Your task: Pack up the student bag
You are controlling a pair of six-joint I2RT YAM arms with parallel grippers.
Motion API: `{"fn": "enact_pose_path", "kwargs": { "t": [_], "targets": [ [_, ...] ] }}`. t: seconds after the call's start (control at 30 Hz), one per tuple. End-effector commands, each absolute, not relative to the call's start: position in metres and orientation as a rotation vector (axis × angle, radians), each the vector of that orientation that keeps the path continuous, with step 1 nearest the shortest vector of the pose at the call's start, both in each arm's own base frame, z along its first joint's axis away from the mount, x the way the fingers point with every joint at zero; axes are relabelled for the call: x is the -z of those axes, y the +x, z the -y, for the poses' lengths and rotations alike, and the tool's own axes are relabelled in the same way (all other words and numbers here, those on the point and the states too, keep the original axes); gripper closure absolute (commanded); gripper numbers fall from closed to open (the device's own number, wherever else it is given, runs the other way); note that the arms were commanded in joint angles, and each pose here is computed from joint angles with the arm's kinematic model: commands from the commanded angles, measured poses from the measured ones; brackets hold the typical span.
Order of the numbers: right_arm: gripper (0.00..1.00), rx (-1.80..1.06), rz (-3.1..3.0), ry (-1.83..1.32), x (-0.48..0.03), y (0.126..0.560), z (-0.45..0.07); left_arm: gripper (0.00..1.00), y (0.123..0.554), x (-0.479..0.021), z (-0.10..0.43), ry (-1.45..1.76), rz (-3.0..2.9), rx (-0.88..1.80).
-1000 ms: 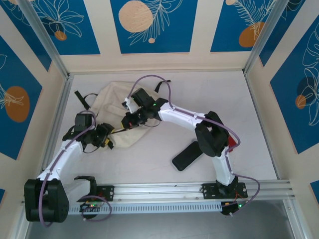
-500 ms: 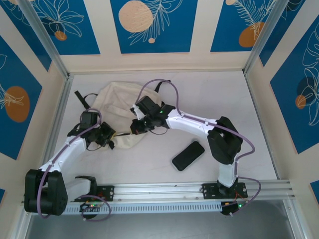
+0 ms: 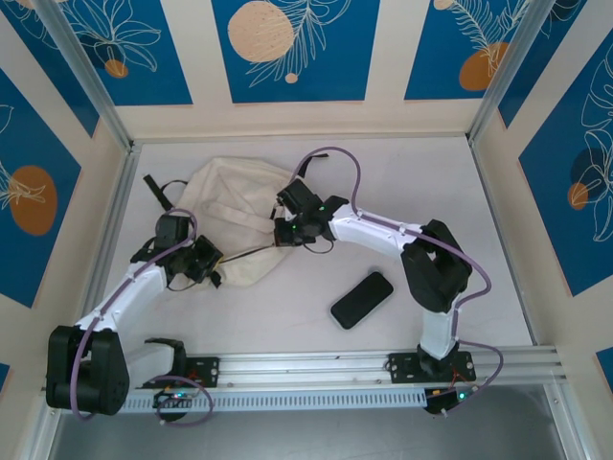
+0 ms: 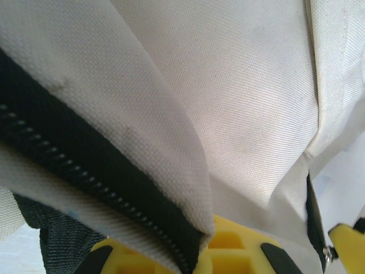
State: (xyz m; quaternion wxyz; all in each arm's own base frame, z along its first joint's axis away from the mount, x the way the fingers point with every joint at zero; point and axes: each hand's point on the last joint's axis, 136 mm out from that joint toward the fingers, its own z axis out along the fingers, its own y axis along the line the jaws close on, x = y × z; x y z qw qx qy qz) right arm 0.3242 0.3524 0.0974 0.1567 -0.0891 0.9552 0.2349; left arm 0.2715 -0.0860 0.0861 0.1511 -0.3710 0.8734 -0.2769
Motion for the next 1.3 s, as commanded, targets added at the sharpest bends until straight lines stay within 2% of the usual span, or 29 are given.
{"fn": "enact_pose_path", "kwargs": {
  "t": [0.0, 0.5, 0.77, 0.8, 0.83, 0.93, 1.0, 1.07, 1.2, 1.27],
  "targets": [
    [1.0, -0.404, -2.751, -0.09, -0.083, 0.36, -0.299, 1.0, 0.254, -0.071, 0.057, -1.114, -2.536, 0.567],
    [1.0, -0.24, -2.718, 0.069, -0.067, 0.416, -0.271, 1.0, 0.227, -0.08, 0.058, -1.066, -2.602, 0.571],
    [1.0, -0.286, -2.731, 0.067, -0.072, 0.418, -0.273, 1.0, 0.23, -0.091, 0.068, -1.006, -2.602, 0.65],
    [1.0, -0.295, -2.733, 0.063, -0.075, 0.415, -0.271, 0.92, 0.231, -0.095, 0.069, -0.987, -2.605, 0.66],
    [1.0, -0.305, -2.735, 0.056, -0.078, 0.413, -0.269, 0.78, 0.231, -0.1, 0.07, -0.97, -2.609, 0.661],
    [1.0, -0.326, -2.748, 0.038, -0.083, 0.404, -0.257, 0.55, 0.235, -0.118, 0.071, -0.903, -2.605, 0.666],
    [1.0, -0.328, -2.764, 0.034, -0.082, 0.398, -0.246, 0.44, 0.239, -0.131, 0.072, -0.847, -2.597, 0.668],
    [1.0, -0.32, -2.771, 0.03, -0.081, 0.394, -0.233, 0.36, 0.244, -0.142, 0.072, -0.787, -2.59, 0.665],
    [0.99, -0.364, -2.786, 0.018, -0.078, 0.388, -0.214, 0.3, 0.26, -0.162, 0.076, -0.646, -2.569, 0.665],
    [0.84, -0.449, -2.796, 0.012, -0.083, 0.386, -0.213, 0.3, 0.269, -0.17, 0.08, -0.594, -2.57, 0.65]
  ]
}}
